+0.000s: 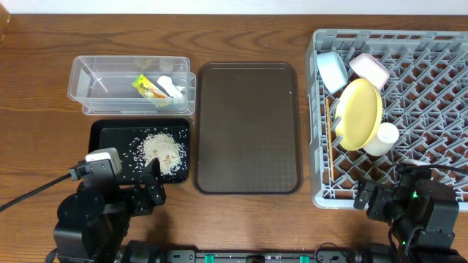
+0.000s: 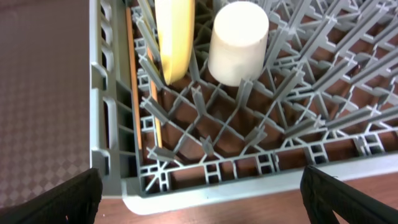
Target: Sort waste into correct bins and load items into the dishwasher rack
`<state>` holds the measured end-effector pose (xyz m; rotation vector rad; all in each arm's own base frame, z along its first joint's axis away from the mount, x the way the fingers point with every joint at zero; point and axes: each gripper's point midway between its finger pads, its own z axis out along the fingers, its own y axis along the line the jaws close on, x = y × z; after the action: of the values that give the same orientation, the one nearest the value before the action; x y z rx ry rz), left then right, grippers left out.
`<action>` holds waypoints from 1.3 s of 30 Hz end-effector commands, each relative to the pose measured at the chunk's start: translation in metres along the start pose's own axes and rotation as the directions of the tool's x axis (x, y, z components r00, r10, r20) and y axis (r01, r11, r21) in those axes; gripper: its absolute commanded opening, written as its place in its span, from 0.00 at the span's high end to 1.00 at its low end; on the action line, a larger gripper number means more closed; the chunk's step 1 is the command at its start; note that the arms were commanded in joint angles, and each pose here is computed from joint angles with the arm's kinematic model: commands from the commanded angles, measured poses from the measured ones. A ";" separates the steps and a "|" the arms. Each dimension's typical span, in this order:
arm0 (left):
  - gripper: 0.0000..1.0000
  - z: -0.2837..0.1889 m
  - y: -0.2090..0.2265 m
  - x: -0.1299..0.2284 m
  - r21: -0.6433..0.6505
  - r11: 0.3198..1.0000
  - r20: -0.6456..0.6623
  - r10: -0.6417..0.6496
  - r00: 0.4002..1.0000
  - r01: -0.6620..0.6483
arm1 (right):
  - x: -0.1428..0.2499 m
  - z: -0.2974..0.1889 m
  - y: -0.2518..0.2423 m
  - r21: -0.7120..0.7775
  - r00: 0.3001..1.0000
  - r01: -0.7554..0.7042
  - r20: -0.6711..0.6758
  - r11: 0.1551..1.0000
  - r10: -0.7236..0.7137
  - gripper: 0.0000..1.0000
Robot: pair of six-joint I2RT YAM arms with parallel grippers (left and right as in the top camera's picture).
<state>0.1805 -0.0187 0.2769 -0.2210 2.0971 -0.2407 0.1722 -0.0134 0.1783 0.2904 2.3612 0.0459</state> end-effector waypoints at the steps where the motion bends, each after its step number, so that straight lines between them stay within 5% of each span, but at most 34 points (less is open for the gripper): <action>1: 0.07 0.001 0.002 0.003 -0.011 1.000 -0.005 0.004 1.000 -0.004 | -0.003 0.004 -0.001 0.005 0.999 0.024 0.032 1.000 -0.024 0.01; 8: 0.06 0.001 0.002 0.003 -0.011 1.000 -0.005 0.004 1.000 -0.004 | -0.035 0.012 0.014 -0.071 0.939 0.062 0.341 0.996 -0.034 0.01; 18: 0.07 0.001 0.002 0.003 -0.011 1.000 -0.005 0.004 1.000 -0.004 | -0.061 0.018 0.030 -0.154 0.721 0.128 0.693 0.980 0.015 0.01; 24: 0.07 0.001 0.002 0.003 -0.011 1.000 -0.005 0.004 1.000 -0.004 | -0.053 0.044 0.031 -0.146 0.678 0.156 0.735 0.977 0.002 0.01; 28: 0.07 0.001 0.002 0.003 -0.011 1.000 -0.005 0.004 1.000 -0.004 | -0.031 0.065 0.036 -0.168 0.757 0.175 0.653 0.970 -0.023 0.01; 39: 0.06 0.001 0.002 0.003 -0.011 1.000 -0.005 0.004 1.000 -0.004 | -0.031 0.065 0.038 -0.172 0.755 0.178 0.656 0.969 -0.023 0.01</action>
<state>0.1808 -0.0188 0.2745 -0.2215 2.1036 -0.2393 0.2464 0.0099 0.1570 0.0645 1.6461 0.1333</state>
